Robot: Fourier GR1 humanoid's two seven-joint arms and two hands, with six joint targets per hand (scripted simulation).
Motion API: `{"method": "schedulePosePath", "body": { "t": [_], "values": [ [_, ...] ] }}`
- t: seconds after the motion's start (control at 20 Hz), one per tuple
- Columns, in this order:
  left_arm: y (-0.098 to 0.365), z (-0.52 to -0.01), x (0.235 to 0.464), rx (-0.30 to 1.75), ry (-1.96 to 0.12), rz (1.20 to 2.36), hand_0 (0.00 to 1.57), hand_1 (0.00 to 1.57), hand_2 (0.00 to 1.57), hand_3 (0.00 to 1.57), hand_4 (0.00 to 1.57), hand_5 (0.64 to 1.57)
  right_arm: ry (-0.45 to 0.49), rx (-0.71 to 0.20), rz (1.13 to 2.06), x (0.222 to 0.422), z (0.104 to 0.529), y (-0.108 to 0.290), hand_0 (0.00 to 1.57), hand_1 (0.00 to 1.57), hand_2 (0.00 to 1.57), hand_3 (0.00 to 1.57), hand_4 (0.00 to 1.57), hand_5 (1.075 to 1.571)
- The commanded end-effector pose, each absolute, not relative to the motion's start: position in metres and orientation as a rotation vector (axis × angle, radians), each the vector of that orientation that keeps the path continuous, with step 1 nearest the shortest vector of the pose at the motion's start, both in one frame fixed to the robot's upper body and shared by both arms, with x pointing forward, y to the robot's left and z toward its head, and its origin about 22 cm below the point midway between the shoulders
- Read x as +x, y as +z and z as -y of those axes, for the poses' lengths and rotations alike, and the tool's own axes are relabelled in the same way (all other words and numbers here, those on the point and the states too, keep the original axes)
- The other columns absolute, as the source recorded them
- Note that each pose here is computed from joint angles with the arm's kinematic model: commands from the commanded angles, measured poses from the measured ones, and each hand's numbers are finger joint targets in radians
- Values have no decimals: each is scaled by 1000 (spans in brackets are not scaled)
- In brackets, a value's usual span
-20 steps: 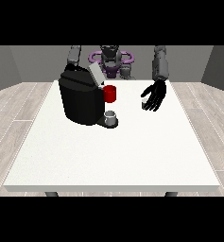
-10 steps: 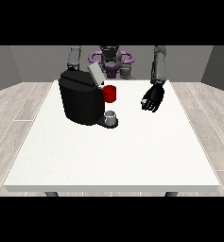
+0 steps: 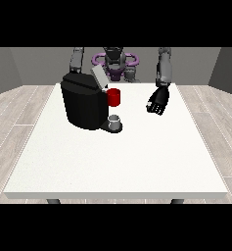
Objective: Insert the coffee pod into the coffee machine and close the lid
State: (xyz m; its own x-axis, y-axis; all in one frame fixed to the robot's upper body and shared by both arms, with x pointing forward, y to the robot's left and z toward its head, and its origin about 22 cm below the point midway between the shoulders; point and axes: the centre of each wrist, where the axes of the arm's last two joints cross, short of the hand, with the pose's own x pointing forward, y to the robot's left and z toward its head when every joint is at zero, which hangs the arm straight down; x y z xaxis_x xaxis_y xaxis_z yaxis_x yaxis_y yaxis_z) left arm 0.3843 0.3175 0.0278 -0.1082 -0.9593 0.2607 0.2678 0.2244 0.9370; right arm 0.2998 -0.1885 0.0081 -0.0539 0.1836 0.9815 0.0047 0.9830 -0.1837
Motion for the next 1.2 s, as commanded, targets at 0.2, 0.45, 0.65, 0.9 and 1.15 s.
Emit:
{"method": "schedulePosePath", "body": {
  "t": [0.2,0.45,0.65,0.9,1.15],
  "values": [
    [26,-315,386,656,-1194,1328,1369,1369,1368,1298,482,1571,138,-236,1510,283,215,-27,0,0,0,0,0,1571],
    [44,-275,404,549,-1195,1360,1447,1447,1431,1354,530,1571,139,-270,1472,289,196,-40,0,0,0,0,0,1571],
    [81,-278,420,524,-1212,1345,1375,1375,1381,1327,490,1571,145,-259,1466,300,209,-28,0,0,0,0,0,1571],
    [103,-253,427,513,-1260,1397,1418,1418,1400,1334,534,1571,165,-280,1473,300,207,-44,0,0,0,0,0,1571],
    [111,-231,430,466,-1265,1354,1424,1424,1404,1341,557,1571,161,-256,1450,302,226,-37,0,0,0,0,0,1571]
  ]
}}
